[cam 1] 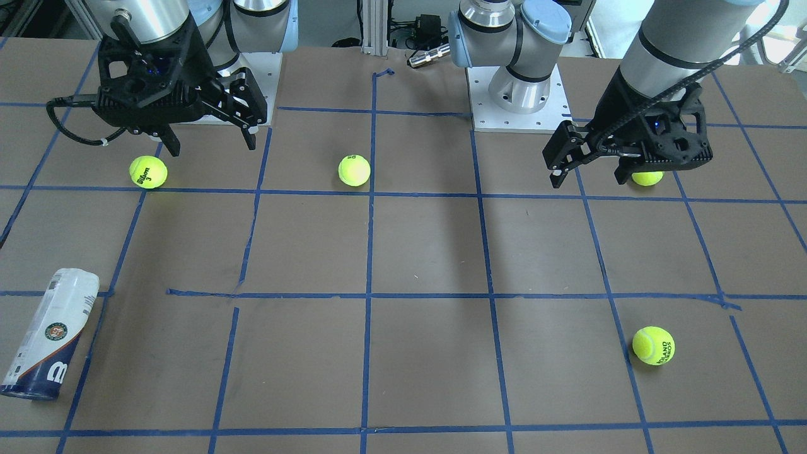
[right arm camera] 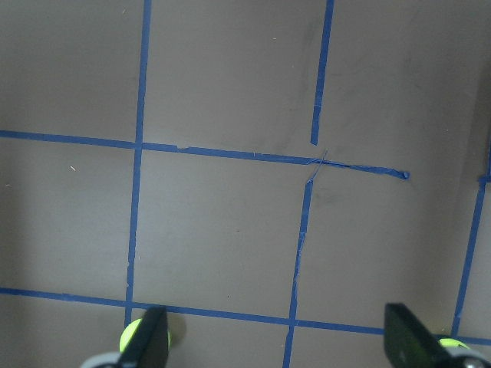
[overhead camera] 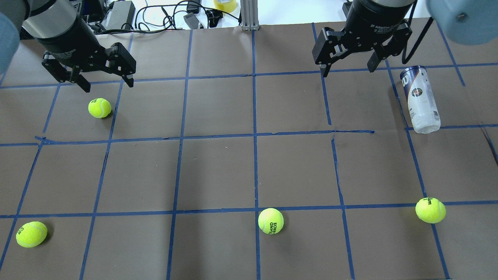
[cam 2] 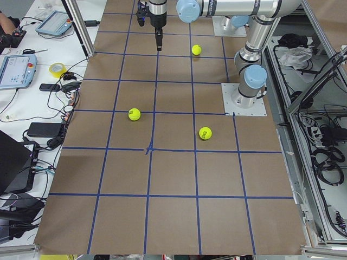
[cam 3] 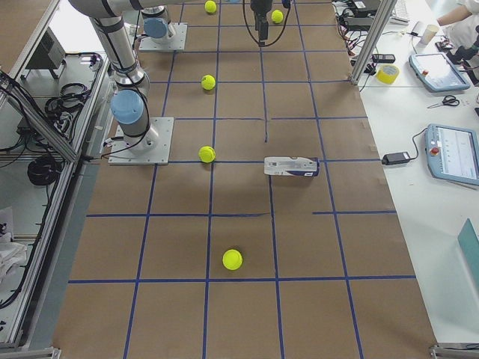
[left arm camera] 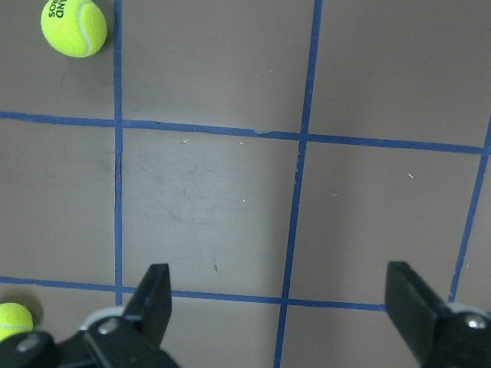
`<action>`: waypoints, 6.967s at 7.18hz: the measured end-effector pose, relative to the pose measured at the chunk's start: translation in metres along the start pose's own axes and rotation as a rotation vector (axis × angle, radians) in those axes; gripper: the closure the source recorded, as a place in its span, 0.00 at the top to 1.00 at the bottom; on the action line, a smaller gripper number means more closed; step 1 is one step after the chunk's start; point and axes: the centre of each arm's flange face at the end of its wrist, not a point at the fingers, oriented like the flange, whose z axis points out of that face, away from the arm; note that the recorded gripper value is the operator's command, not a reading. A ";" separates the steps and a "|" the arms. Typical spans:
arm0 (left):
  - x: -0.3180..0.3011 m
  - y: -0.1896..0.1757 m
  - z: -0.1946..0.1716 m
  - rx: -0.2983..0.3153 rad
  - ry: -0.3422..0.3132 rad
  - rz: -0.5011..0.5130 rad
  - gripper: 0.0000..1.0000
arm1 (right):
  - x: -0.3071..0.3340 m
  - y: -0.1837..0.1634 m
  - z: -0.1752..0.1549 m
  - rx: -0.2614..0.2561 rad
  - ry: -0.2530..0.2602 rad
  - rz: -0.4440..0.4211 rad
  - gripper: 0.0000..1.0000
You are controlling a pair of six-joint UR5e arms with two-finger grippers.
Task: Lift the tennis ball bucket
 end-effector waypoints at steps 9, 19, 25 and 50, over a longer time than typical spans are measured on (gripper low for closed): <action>0.000 0.002 -0.002 0.001 -0.003 0.006 1.00 | 0.107 -0.023 0.000 0.029 0.009 0.139 1.00; 0.000 0.003 0.003 -0.008 -0.004 0.011 1.00 | 0.370 -0.130 0.273 -0.081 -0.002 0.154 1.00; -0.001 0.004 0.006 -0.005 -0.002 0.010 1.00 | 0.379 -0.129 0.343 -0.192 -0.011 0.152 0.97; -0.091 -0.007 -0.016 0.031 -0.030 0.028 1.00 | -0.240 -0.071 0.316 -0.021 0.044 -1.544 0.67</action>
